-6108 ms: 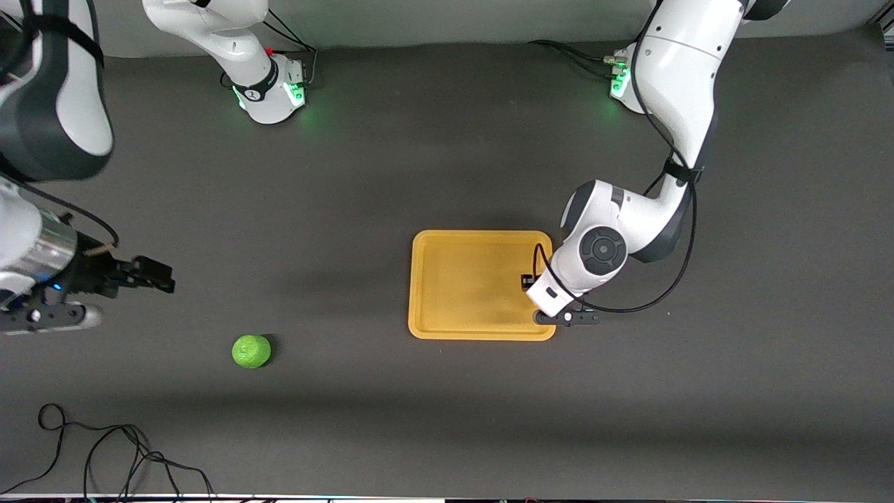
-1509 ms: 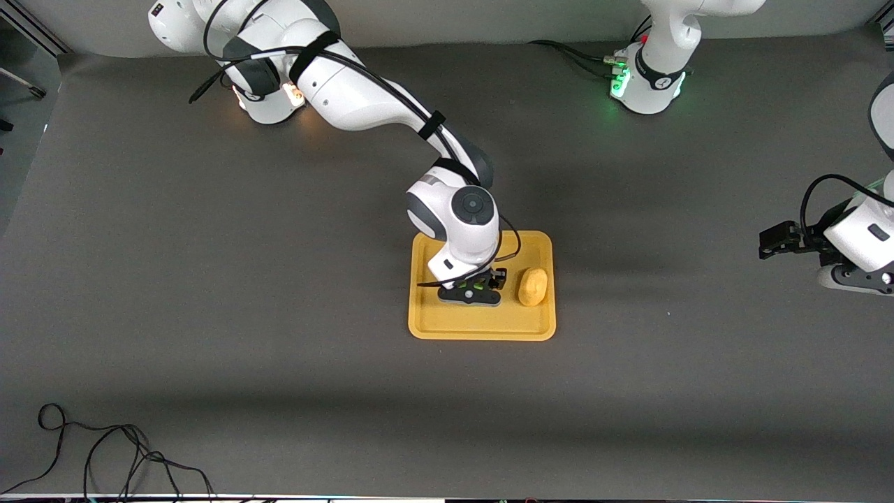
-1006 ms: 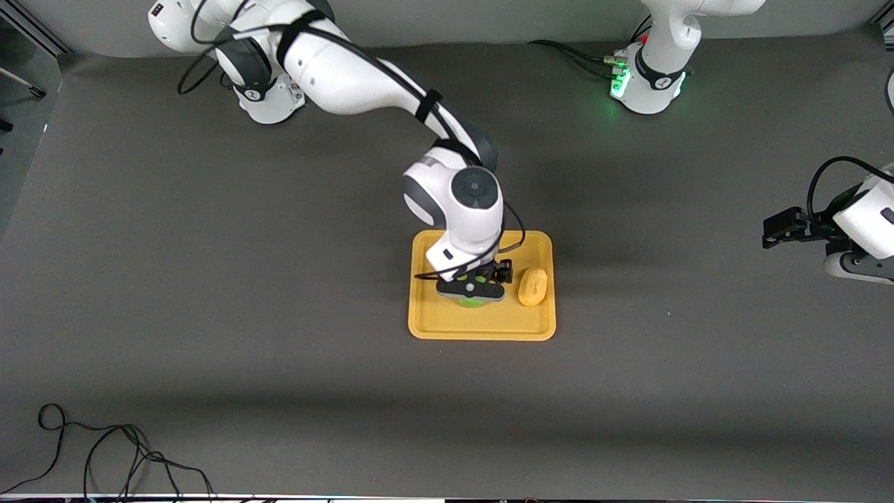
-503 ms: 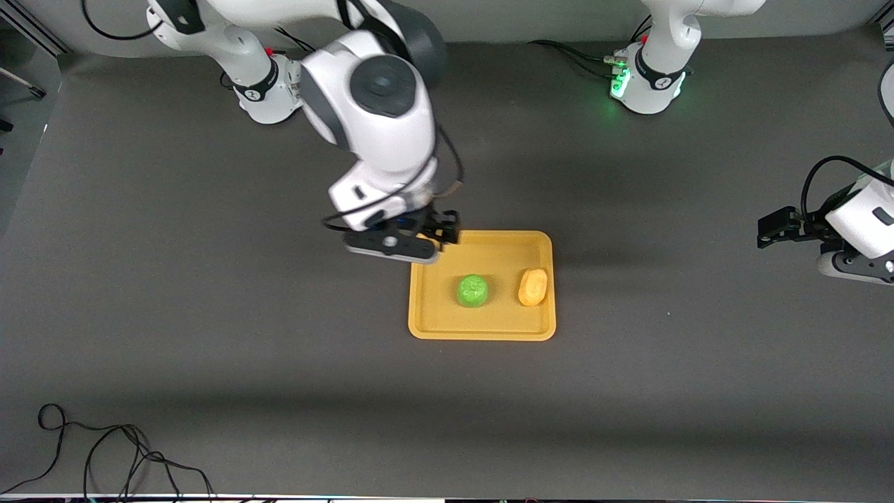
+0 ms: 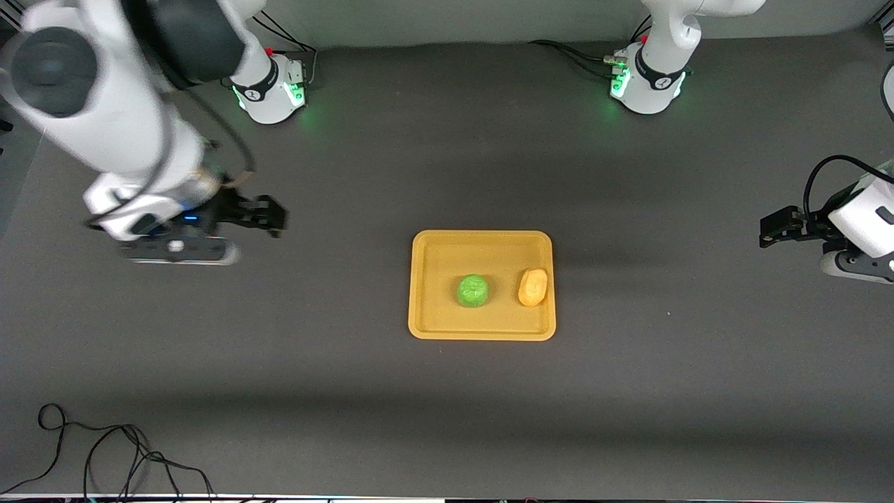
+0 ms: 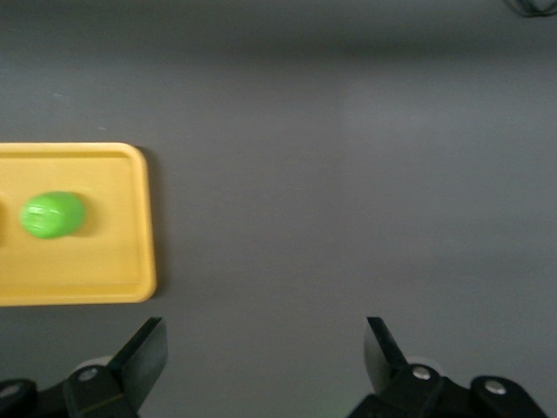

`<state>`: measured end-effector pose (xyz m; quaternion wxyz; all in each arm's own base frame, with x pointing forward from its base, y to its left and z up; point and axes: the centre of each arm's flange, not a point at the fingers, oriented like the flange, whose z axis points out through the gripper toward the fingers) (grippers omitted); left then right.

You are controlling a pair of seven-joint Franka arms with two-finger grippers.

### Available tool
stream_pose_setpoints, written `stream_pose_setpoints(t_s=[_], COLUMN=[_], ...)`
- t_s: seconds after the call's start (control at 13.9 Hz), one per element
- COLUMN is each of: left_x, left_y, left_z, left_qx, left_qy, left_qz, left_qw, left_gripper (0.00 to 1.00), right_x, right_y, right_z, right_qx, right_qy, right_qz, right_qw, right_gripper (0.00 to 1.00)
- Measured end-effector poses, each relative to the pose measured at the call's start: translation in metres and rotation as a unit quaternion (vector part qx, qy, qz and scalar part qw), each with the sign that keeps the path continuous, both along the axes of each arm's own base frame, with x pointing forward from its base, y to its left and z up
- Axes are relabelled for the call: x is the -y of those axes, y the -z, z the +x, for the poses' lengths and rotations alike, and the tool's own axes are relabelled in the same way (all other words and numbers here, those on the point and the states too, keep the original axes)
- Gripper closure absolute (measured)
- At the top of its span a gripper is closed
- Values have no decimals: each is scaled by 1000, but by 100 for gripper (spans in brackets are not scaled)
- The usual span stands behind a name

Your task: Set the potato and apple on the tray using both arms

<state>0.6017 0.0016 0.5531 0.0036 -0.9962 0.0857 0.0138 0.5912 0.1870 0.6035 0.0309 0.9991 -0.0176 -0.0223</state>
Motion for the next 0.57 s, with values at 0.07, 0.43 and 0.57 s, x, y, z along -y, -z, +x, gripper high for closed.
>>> stream_pose_setpoints(t_s=[0.07,0.43,0.57], left_x=[0,-2,-2], left_y=[-1,-6,-6], left_z=[0,-3,-3], left_qx=[1,4,3], left_qy=[0,-1,-1], left_qz=[0,0,0], left_qw=[1000,1000,1000], left_gripper=[0,0,0], right_x=[32,150,177], right_y=[-4,-4,-3], right_z=[-2,-21,-22], right_qx=[-1,6,7], right_qy=[-7,-24,-19], right_qz=[5,20,21], right_qw=[1000,999,1000], right_gripper=[0,0,0])
